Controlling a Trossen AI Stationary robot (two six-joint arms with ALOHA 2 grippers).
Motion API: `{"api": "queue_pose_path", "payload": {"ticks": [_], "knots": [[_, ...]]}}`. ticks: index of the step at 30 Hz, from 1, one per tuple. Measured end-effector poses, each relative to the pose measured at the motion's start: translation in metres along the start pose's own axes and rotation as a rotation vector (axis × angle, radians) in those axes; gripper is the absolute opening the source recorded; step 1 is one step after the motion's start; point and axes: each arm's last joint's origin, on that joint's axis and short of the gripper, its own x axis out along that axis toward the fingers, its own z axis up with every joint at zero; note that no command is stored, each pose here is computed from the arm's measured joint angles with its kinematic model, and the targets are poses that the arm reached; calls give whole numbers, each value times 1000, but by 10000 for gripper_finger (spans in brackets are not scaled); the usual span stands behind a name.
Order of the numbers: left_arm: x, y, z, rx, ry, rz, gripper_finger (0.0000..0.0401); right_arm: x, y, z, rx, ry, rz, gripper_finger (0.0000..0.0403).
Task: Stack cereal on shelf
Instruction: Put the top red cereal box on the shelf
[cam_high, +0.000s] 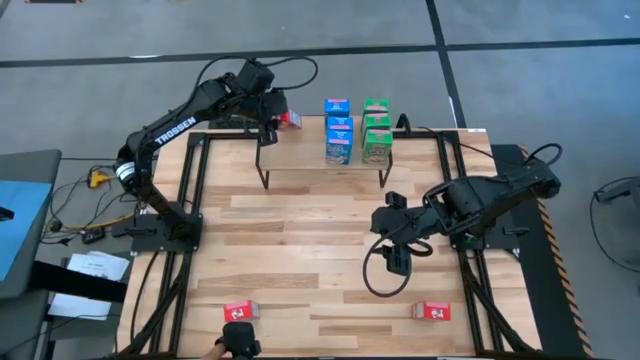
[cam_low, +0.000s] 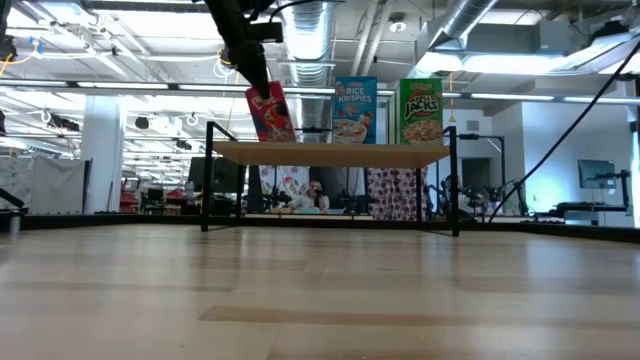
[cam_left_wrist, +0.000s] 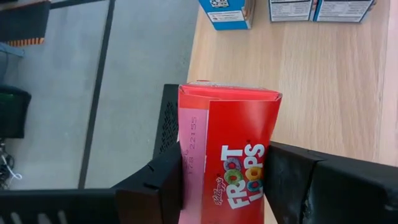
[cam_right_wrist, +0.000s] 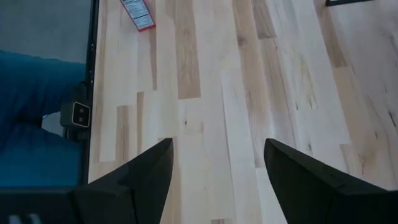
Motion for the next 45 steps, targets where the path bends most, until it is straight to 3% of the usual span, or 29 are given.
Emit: {"api": "queue_pose_path", "payload": {"ticks": [28,45], "knots": [[0,0,3,59,-7,42,174,0,0,0,1,0,0,276],[-2,-11,7,75,4,8,174,0,0,0,1,-4,3,276]]}}
